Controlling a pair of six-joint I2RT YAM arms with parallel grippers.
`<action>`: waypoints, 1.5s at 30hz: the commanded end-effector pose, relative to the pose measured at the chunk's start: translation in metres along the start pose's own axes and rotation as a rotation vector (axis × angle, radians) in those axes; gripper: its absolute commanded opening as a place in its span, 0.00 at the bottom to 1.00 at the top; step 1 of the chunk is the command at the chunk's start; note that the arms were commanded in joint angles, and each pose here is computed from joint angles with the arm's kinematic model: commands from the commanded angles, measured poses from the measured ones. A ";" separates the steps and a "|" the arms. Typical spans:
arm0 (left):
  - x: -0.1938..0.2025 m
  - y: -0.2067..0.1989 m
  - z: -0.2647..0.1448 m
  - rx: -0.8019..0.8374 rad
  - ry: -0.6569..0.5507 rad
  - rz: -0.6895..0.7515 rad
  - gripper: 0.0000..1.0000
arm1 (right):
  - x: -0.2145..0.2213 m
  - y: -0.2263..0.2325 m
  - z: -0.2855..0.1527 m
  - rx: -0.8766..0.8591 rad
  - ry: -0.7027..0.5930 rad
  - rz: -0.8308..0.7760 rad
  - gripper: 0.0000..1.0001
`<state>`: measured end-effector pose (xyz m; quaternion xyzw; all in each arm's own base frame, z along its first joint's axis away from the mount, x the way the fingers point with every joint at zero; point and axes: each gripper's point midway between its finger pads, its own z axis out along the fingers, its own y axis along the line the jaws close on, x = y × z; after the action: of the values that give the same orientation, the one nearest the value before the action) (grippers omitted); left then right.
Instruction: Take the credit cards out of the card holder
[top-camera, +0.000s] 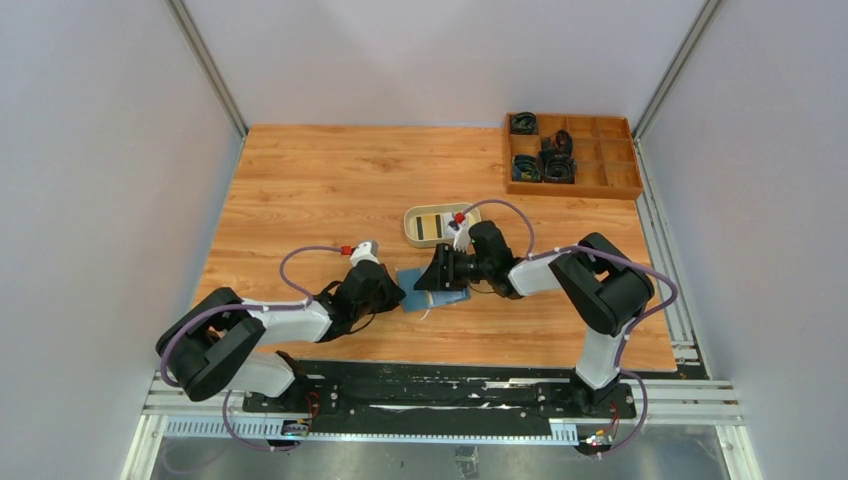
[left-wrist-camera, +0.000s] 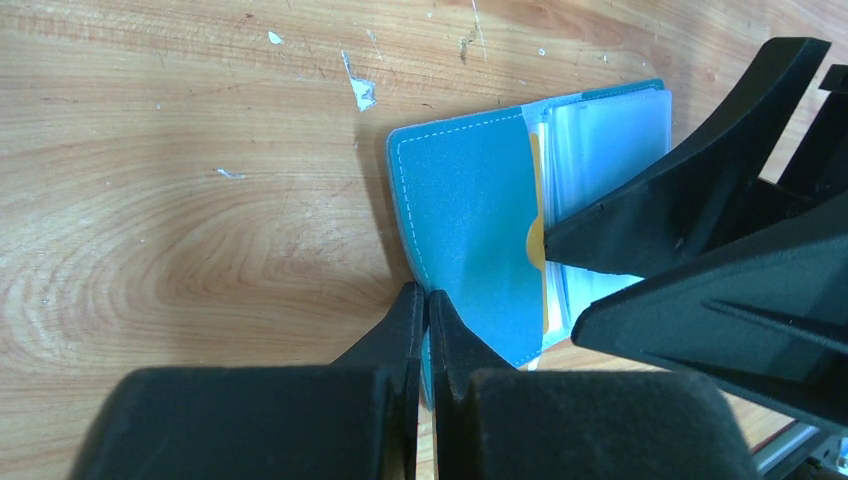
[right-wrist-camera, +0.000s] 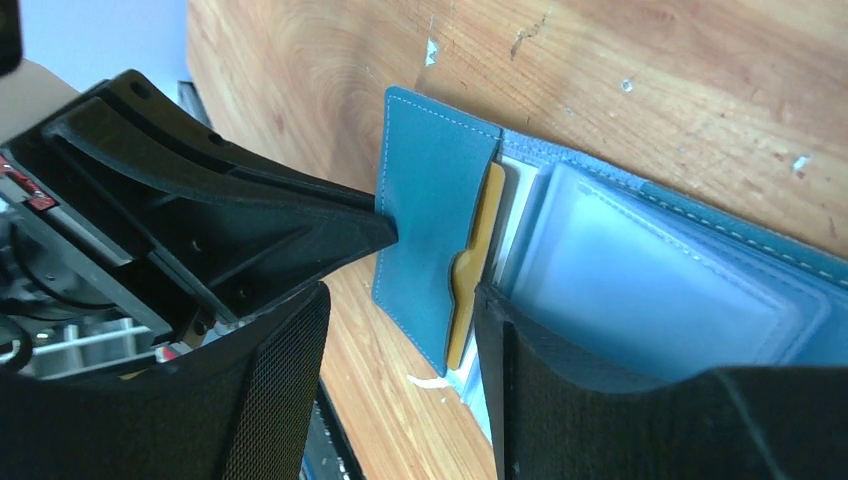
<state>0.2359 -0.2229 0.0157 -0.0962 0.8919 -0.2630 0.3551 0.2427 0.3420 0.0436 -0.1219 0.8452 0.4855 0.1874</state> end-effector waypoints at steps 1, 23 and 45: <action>0.044 0.066 -0.011 -0.223 0.157 0.104 0.00 | 0.026 -0.029 -0.003 0.032 0.028 0.219 0.59; 0.040 0.063 -0.011 -0.227 0.149 0.105 0.00 | 0.071 -0.100 -0.029 0.478 0.123 0.363 0.56; 0.039 0.061 -0.010 -0.226 0.154 0.101 0.00 | 0.110 -0.108 -0.012 0.427 0.192 0.623 0.59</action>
<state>0.2377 -0.2234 0.0164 -0.0950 0.8962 -0.2541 0.3510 0.2496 0.3395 0.0284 0.0350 0.8564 0.5048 0.1029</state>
